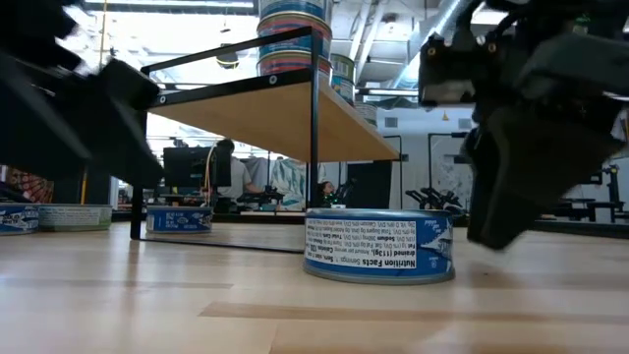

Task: Stack canned seafood by type on shelf
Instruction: Stack the blue tuna can on top of the green tuna can on the shelf

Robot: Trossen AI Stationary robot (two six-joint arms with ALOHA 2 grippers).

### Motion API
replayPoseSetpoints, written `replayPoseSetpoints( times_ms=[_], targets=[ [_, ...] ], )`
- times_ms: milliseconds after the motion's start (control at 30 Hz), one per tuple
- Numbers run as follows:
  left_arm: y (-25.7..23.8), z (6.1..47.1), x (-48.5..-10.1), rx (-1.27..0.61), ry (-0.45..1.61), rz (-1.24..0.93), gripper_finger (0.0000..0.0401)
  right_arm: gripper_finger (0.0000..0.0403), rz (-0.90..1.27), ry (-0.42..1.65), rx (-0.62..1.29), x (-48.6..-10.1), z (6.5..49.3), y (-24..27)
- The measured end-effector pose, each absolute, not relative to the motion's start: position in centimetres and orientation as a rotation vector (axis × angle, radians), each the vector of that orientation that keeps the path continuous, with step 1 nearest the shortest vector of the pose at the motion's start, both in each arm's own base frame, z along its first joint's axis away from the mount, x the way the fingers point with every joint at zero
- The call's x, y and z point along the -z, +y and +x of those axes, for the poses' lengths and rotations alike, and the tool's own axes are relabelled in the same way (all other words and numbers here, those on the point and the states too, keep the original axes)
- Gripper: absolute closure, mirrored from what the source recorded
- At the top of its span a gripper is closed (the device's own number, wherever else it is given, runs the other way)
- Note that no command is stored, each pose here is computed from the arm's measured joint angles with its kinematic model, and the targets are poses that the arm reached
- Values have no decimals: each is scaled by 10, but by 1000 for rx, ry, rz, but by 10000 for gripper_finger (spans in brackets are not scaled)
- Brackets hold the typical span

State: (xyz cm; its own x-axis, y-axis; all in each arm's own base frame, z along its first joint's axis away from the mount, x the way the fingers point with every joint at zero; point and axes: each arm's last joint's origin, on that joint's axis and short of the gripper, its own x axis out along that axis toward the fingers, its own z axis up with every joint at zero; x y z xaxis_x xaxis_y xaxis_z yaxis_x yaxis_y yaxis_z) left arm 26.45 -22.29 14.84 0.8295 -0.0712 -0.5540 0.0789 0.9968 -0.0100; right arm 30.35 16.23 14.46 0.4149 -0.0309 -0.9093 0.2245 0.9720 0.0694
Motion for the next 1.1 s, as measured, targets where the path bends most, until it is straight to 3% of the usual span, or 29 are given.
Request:
replayPoseSetpoints(
  times_ms=[667, 1100],
  targets=[
    [-192, 296, -146, 5, 641, -170, 199, 112, 169, 829, -97, -161, 329, 183],
    [-186, 301, -140, -39, 640, -130, 199, 112, 154, 947, 46, -135, 323, 180]
  ],
)
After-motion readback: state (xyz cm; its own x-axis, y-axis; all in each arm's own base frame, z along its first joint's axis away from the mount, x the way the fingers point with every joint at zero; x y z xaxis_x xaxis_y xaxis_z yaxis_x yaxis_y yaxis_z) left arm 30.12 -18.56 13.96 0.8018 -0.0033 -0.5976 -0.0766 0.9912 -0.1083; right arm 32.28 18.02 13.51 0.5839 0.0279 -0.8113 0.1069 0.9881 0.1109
